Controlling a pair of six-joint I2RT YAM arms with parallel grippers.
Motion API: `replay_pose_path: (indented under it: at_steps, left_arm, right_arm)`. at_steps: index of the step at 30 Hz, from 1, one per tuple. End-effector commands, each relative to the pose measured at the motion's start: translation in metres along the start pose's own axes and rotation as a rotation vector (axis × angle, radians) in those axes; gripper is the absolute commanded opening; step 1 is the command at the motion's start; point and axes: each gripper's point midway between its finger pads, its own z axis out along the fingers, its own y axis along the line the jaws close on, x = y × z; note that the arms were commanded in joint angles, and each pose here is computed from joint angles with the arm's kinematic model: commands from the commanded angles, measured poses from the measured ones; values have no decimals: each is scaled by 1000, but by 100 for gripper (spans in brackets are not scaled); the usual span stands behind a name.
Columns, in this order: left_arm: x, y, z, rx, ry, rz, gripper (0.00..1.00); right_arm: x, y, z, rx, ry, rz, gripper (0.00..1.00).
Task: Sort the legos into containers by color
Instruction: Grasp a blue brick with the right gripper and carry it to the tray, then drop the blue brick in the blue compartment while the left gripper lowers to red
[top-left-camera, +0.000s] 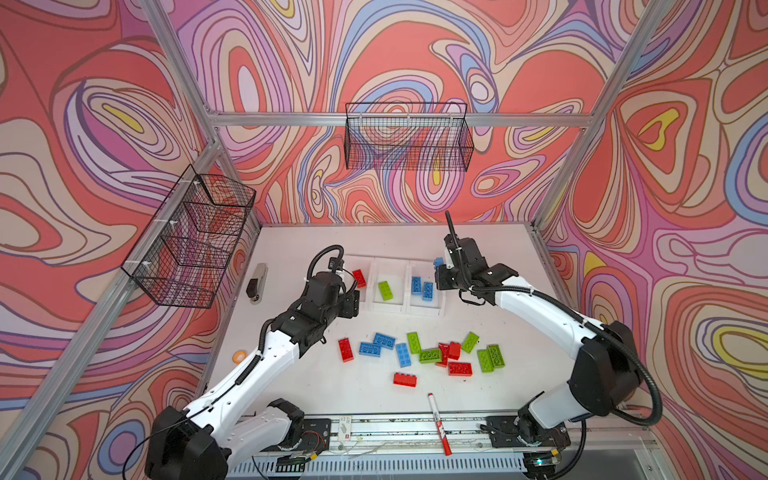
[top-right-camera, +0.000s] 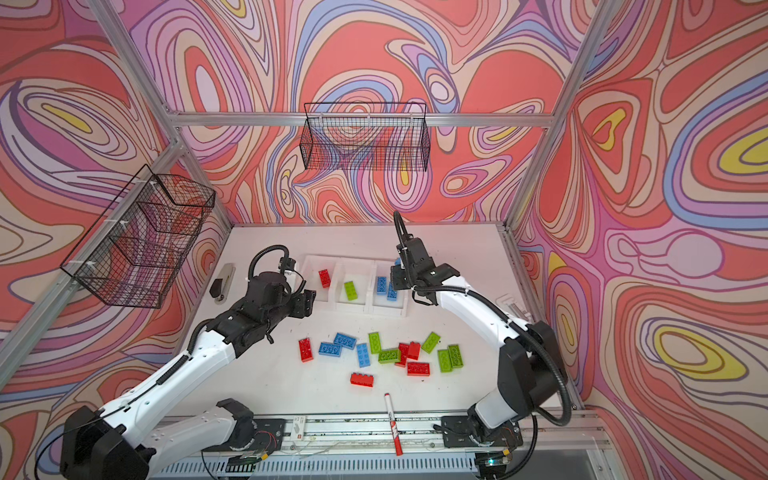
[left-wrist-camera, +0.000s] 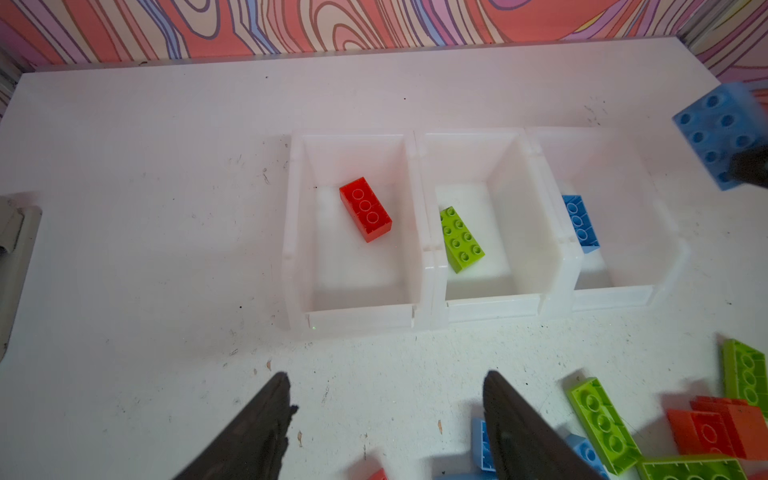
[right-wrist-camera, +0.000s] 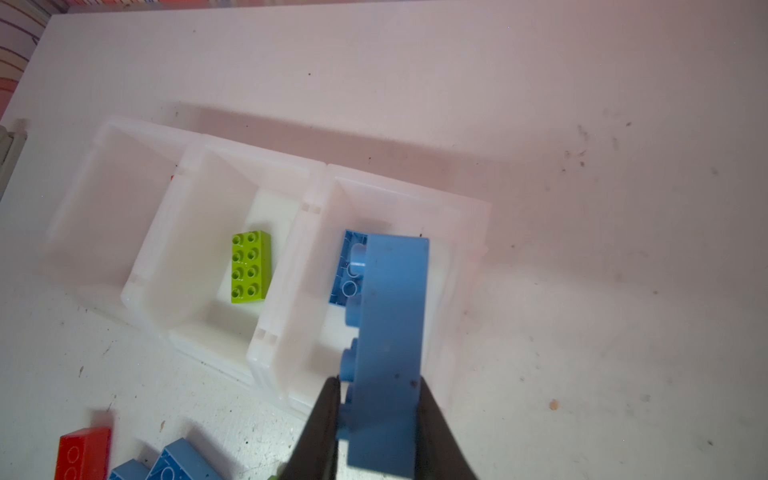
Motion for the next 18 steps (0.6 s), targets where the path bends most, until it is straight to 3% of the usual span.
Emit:
replay_pose_path:
  at_steps: [1,5,9,12,18]
  left_arm:
    - [30,14,-5,-38,44,-98,76]
    - [49,25,-8,-74,73,-155,76]
    - [66,34,-6,-119,109,-193,76]
    - [75,37,-3,-135,128,-223,77]
    - [88,43,1,-170,170,-252,79]
  right_arm:
    - [0,21,19,-72,17,-14,10]
    - [1,28,34,-92,34,-14,15]
    - [-2,33,35,-114,31,-5,38]
    - [-1,31,36,-102,34,-7,48]
    - [-12,20,17,-50,-36,-14,52]
